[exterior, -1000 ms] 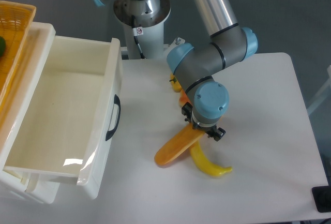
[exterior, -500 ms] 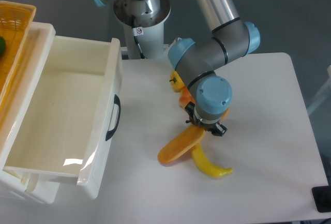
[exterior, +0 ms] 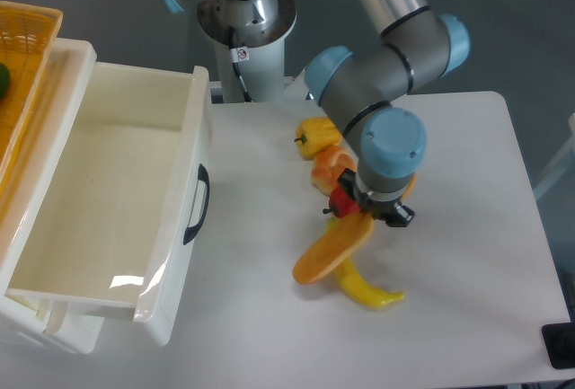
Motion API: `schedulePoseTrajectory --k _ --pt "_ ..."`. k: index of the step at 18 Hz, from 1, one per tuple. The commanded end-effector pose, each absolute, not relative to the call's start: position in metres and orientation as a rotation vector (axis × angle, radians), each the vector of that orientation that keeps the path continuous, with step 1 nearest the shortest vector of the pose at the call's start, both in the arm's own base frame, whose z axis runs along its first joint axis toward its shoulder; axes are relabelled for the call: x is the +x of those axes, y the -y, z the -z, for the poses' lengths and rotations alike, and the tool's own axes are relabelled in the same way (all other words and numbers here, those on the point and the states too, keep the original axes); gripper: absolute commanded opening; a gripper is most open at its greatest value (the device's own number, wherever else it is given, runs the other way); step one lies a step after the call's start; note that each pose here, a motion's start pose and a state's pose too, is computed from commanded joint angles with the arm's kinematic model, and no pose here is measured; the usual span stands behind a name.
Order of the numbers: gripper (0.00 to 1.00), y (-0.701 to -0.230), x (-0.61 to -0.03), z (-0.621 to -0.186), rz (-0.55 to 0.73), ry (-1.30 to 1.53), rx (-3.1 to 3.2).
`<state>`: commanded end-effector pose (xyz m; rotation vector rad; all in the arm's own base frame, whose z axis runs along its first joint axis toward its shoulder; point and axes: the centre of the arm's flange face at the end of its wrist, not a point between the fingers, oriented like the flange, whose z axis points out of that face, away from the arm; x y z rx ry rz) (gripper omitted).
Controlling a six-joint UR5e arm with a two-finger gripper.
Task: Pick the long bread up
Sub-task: 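Lift the grasped bread up off the table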
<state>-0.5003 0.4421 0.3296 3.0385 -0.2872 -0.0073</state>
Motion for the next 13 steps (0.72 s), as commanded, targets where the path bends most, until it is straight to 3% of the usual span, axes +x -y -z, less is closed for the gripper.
schedulePoseTrajectory --k 5,8,13 --pt "0.03 -0.443 -0.514 -0.369 0.088 0.323 3.098" --pt "0.03 -0.427 -0.521 -0.389 0.004 0.321 3.161" --pt "0.03 -0.416 -0.517 -0.404 0.009 0.381 3.148"
